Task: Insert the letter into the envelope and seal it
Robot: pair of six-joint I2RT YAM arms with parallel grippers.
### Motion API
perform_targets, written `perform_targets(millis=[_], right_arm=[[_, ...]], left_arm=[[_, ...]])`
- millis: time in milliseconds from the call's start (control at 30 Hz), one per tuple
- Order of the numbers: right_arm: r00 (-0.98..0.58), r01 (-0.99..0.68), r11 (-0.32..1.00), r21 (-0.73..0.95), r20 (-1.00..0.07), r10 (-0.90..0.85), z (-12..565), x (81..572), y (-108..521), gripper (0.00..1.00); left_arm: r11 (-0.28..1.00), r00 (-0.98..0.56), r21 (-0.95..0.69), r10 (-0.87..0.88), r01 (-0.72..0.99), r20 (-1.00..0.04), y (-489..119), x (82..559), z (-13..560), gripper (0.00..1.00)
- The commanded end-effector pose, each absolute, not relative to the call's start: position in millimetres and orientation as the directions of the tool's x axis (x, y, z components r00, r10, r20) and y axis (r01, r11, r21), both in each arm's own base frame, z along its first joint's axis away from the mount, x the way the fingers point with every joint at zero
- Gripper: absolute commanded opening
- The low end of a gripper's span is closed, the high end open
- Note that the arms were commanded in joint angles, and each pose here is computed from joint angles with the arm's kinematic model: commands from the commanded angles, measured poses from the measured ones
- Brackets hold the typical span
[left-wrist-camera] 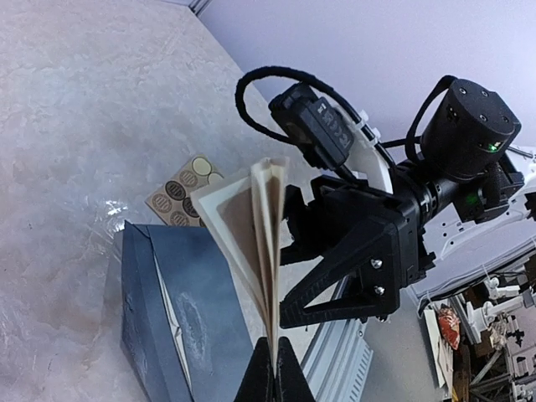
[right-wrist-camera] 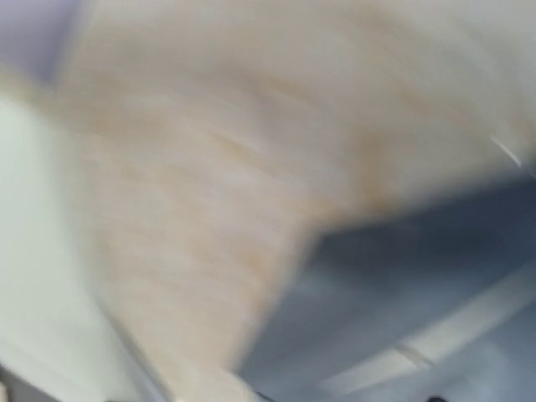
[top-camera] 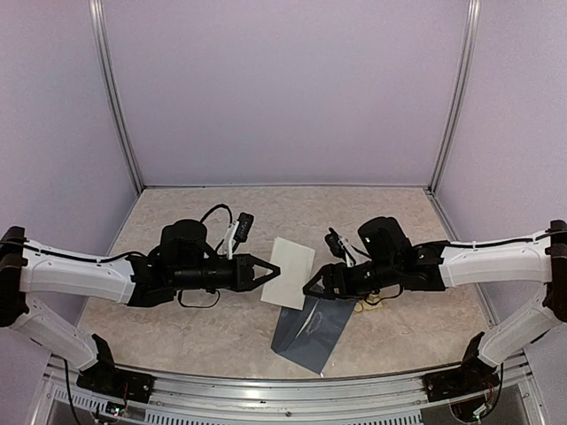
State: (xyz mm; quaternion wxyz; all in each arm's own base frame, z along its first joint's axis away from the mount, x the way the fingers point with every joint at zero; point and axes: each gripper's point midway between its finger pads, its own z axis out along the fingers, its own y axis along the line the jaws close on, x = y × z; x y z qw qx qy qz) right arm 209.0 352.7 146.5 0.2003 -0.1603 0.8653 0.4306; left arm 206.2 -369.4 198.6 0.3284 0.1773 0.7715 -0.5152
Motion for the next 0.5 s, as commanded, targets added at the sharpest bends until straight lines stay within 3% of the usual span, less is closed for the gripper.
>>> perform_targets(millis=[0,467], right_arm=[[-0.932,-0.260,0.722,0.641,-0.361,-0.015,95.8,203.0,310.8,0.76],[-0.964,-0.072,0.827,0.557,-0.251,0.085,39.9,197.4,270.6,0.62]], left_arm=[[0.487,-0.750,-0.642,0.040,0.592,-0.661,-381.6,210.9,164.2,0.00],[0.625,-0.828,-0.604,0.127,0.494,-0.546,-389.4,231.9,91.3,0.00]])
